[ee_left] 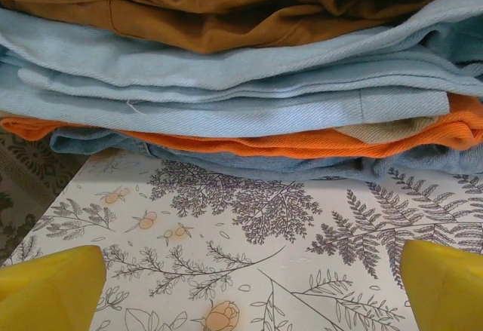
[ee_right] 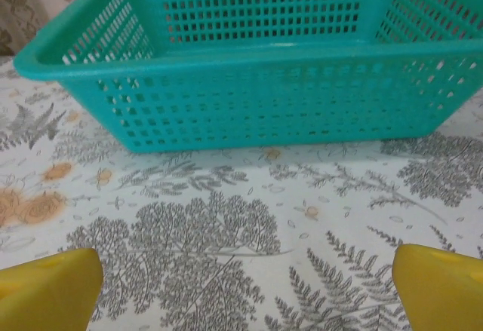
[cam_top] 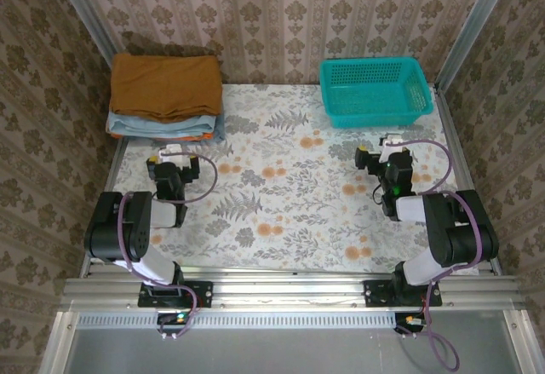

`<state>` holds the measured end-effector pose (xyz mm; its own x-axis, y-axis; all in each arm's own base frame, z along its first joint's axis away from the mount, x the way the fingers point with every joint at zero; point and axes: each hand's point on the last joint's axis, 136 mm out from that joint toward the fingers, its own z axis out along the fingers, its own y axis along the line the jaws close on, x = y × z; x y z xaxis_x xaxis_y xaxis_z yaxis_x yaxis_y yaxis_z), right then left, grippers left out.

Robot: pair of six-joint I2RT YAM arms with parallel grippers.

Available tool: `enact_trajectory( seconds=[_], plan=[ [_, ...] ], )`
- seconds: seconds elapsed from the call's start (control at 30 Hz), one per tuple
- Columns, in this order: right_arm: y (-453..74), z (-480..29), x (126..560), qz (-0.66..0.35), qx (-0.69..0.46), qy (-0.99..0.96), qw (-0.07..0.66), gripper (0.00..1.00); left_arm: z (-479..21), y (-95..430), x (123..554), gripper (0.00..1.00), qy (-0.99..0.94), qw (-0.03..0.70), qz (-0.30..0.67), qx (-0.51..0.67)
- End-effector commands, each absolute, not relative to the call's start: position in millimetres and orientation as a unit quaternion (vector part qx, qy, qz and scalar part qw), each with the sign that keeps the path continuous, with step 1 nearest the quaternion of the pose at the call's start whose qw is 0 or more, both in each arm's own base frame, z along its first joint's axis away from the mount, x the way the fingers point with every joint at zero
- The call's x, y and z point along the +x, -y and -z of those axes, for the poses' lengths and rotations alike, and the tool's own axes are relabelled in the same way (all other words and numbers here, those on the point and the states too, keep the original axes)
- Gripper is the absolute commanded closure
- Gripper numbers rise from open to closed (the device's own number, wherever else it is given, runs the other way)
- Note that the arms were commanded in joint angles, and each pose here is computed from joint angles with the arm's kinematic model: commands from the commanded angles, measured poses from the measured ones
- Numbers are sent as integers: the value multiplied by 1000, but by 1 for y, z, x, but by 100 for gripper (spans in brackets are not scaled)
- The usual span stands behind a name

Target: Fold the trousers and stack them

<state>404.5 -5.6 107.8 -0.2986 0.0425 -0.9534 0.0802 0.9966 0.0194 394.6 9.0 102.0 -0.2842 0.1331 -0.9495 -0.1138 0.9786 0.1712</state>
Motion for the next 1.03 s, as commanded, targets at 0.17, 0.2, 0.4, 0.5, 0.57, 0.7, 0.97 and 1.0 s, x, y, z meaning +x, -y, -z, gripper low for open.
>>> enact_trajectory(
  seconds=[0.17, 0.2, 0.4, 0.5, 0.57, 0.7, 0.97, 1.0],
  plan=[
    [5, -98, 399, 30, 28, -818, 573, 0, -101, -8, 396, 0, -800, 591, -103, 7],
    [5, -97, 400, 30, 27, -819, 573, 0, -101, -8, 395, 0, -800, 591, -103, 7],
    [5, -97, 400, 30, 27, -820, 571, 0, -102, -8, 396, 0, -800, 592, -102, 6],
    [5, -97, 400, 30, 27, -819, 572, 0, -102, -8, 396, 0, -800, 592, -102, 7],
    [5, -96, 400, 30, 27, -820, 571, 0, -102, -8, 396, 0, -800, 592, -103, 6],
    [5, -97, 400, 29, 27, -820, 571, 0, -100, -8, 398, 0, -804, 587, -91, 9],
    [4, -96, 401, 28, 26, -822, 569, 0, -98, -9, 399, 0, -808, 584, -76, 8],
    [5, -96, 401, 28, 27, -821, 569, 0, -98, -10, 398, 0, -808, 584, -77, 8]
  ],
)
